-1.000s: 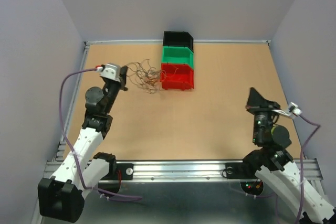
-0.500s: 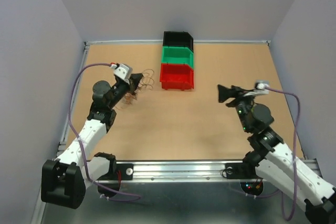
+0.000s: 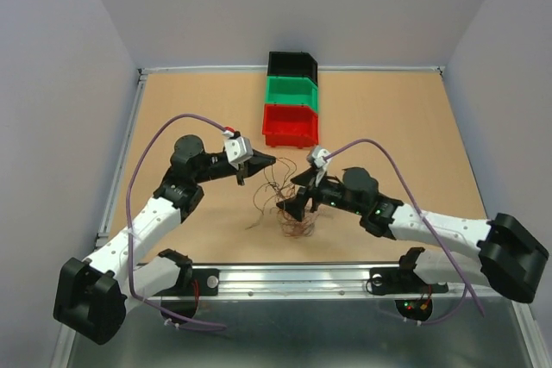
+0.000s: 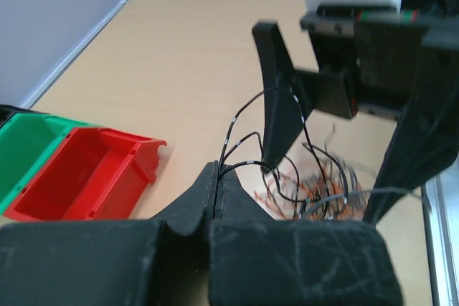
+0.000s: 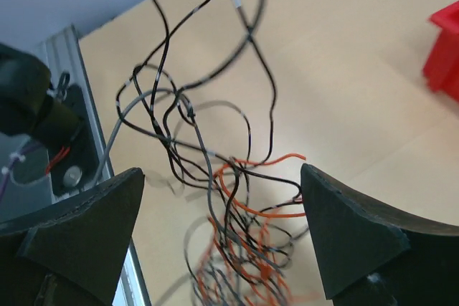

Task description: Untangle the cables

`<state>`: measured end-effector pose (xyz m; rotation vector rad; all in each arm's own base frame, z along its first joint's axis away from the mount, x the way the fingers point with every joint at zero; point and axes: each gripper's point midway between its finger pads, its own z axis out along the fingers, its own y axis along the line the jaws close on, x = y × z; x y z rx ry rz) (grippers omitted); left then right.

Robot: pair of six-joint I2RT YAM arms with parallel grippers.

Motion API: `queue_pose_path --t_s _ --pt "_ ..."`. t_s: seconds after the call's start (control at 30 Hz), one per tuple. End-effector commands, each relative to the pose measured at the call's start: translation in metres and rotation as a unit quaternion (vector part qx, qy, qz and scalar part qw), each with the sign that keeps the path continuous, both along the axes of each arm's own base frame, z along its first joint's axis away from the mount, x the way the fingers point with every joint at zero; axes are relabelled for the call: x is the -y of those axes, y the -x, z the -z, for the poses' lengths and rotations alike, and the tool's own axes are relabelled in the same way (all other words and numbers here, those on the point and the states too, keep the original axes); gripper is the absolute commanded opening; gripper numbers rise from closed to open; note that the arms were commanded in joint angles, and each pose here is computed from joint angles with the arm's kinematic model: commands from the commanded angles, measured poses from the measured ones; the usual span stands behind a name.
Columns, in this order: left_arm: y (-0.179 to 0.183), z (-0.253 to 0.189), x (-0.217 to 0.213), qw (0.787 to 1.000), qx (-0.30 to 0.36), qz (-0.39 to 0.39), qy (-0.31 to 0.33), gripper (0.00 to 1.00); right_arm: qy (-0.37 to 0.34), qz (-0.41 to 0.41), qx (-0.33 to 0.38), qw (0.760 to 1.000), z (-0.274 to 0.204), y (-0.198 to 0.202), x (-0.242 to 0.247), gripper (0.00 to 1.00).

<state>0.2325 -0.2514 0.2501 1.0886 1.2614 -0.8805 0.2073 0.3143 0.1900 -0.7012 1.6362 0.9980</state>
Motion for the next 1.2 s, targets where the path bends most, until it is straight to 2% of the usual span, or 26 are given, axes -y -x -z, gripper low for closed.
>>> queue_pose_path --t_s 0.0,0.07,0.1,0.13,0.2,0.27,0.3,0.33,0.37,0.4,0.43,0.47,0.5,0.53,0.57,0.63,0.67,0.7,0.73,0.8,0.87,0.9,0.97,1.0,1.1,1.17 --pt "0.018 -0.031 0.012 0.997 0.042 0.061 0.014 0.0 -0.001 0.0 0.076 0.997 -0.027 -0.016 -0.036 0.92" --pt "0.023 -0.042 0.013 0.996 0.05 0.065 0.023 0.0 0.025 -0.003 0.074 0.997 -0.011 -0.02 -0.049 0.84" --pt "0.025 -0.054 0.014 0.996 0.061 0.066 0.029 0.0 0.042 0.013 0.068 0.997 0.002 -0.027 -0.058 0.74" --pt "0.029 -0.074 0.014 0.994 0.073 0.068 0.043 0.0 0.046 0.02 0.069 0.996 0.004 -0.031 -0.062 0.3" --pt "0.034 -0.1 0.012 0.992 0.088 0.068 0.06 0.0 0.036 0.061 0.07 0.995 0.007 -0.044 -0.058 0.03" --pt "0.033 -0.135 0.006 0.989 0.116 0.041 0.077 0.0 0.016 0.087 0.058 0.994 0.01 -0.047 -0.051 0.0" --pt "0.033 -0.177 -0.001 0.985 0.145 0.016 0.096 0.0 0.009 0.114 0.052 0.992 0.011 -0.053 -0.045 0.0" --pt "0.01 -0.21 -0.019 0.977 0.157 -0.078 0.122 0.0 -0.002 0.141 0.034 0.989 0.013 -0.057 -0.039 0.01" --pt "0.011 -0.272 -0.042 0.957 0.183 -0.14 0.176 0.0 -0.006 0.18 0.02 0.983 0.016 -0.065 -0.029 0.01" --pt "-0.018 -0.304 -0.089 0.914 0.162 -0.292 0.231 0.0 -0.013 0.268 -0.006 0.963 0.026 -0.081 -0.001 0.01" --pt "-0.021 -0.33 -0.122 0.876 0.156 -0.363 0.277 0.0 -0.02 0.306 -0.02 0.951 0.028 -0.088 0.014 0.0" --pt "-0.011 -0.368 -0.165 0.823 0.157 -0.426 0.341 0.0 -0.04 0.366 -0.036 0.929 0.025 -0.106 0.046 0.01" --pt "-0.008 -0.378 -0.204 0.768 0.149 -0.495 0.379 0.0 -0.058 0.397 -0.061 0.914 0.027 -0.114 0.066 0.01" --pt "0.001 -0.388 -0.22 0.747 0.157 -0.511 0.394 0.0 -0.084 0.434 -0.122 0.889 0.043 -0.117 0.089 0.01" --pt "0.016 -0.401 -0.239 0.723 0.171 -0.527 0.412 0.0 -0.118 0.484 -0.14 0.856 0.042 -0.127 0.136 0.01" --pt "0.025 -0.402 -0.259 0.692 0.177 -0.561 0.417 0.0 -0.142 0.539 -0.163 0.814 0.048 -0.124 0.187 0.01" --pt "0.03 -0.401 -0.267 0.681 0.18 -0.574 0.418 0.0 -0.152 0.577 -0.158 0.787 0.043 -0.119 0.215 0.01" --pt "0.029 -0.394 -0.277 0.66 0.172 -0.601 0.416 0.0 -0.196 0.632 -0.116 0.741 0.014 -0.11 0.263 0.0" --pt "0.03 -0.389 -0.283 0.653 0.176 -0.615 0.406 0.0 -0.197 0.651 -0.108 0.725 0.01 -0.097 0.283 0.01" --pt "0.019 -0.371 -0.281 0.651 0.173 -0.628 0.389 0.0 -0.225 0.658 -0.083 0.714 0.004 -0.08 0.301 0.0" --pt "0.012 -0.36 -0.269 0.674 0.179 -0.61 0.376 0.0 -0.267 0.638 -0.055 0.72 -0.02 -0.069 0.304 0.01" --pt "-0.001 -0.35 -0.24 0.725 0.191 -0.563 0.347 0.0 -0.268 0.618 -0.052 0.737 -0.031 -0.07 0.296 0.01" --pt "-0.015 -0.336 -0.198 0.79 0.204 -0.492 0.304 0.0 -0.227 0.6 -0.054 0.765 -0.033 -0.08 0.282 0.01" --pt "-0.022 -0.32 -0.164 0.837 0.21 -0.43 0.265 0.0 -0.224 0.568 -0.056 0.79 -0.045 -0.085 0.266 0.01" --pt "-0.06 -0.285 -0.144 0.859 0.167 -0.43 0.222 0.0 -0.193 0.552 -0.078 0.808 -0.03 -0.095 0.252 0.0" --pt "-0.073 -0.263 -0.118 0.89 0.159 -0.388 0.179 0.0 -0.185 0.537 -0.073 0.82 -0.033 -0.096 0.246 0.01"
